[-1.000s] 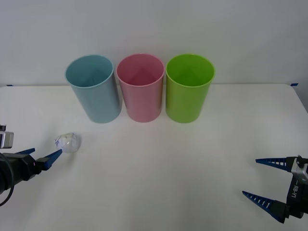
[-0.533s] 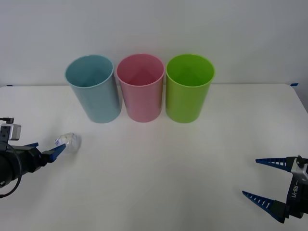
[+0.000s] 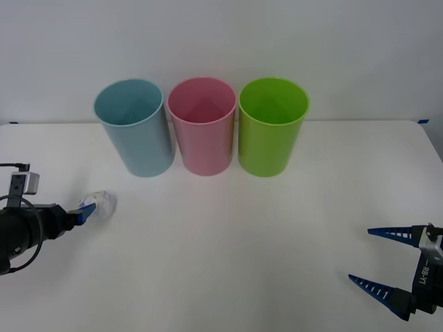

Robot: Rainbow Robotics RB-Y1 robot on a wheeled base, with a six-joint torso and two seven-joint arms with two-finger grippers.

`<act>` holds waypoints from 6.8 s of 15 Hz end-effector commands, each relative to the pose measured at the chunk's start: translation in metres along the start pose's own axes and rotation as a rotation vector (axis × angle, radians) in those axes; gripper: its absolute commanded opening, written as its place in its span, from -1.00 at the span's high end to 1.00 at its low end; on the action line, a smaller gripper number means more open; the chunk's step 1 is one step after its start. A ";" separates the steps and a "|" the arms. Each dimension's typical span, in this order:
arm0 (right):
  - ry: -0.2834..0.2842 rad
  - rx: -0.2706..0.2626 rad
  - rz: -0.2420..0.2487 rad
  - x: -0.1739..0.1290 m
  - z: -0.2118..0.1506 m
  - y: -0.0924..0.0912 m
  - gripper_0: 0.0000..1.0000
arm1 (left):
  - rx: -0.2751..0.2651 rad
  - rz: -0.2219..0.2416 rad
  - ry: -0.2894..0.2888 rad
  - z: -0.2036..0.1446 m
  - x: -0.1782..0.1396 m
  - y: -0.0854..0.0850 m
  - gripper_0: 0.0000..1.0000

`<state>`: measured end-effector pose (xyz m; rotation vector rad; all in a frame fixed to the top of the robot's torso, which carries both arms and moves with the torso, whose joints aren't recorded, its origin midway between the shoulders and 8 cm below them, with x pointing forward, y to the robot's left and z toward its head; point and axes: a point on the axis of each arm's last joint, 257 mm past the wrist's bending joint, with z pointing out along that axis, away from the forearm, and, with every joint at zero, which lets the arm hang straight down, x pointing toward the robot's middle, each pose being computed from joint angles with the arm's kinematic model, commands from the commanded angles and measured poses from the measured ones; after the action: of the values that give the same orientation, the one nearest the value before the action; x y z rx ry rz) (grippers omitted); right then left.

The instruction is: Put cans in the blue bin and PET bottles in the pink bin and trash in the green bin.

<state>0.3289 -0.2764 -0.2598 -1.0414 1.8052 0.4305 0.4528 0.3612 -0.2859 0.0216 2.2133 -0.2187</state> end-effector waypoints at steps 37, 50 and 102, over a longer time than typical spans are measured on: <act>0.000 0.000 0.000 0.000 0.000 0.000 -1.00 | -0.071 0.020 0.016 0.050 0.023 -0.030 -1.00; 0.000 0.000 0.000 0.000 0.000 0.000 -1.00 | -0.076 0.002 -0.001 0.065 0.018 -0.034 -1.00; 0.000 0.000 0.000 0.000 0.000 0.000 -1.00 | 0.775 0.208 -0.604 -0.096 -0.140 -0.170 1.00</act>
<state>0.3289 -0.2764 -0.2598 -1.0414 1.8052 0.4305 0.4475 0.2241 -0.1042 0.5408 1.4330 -0.8108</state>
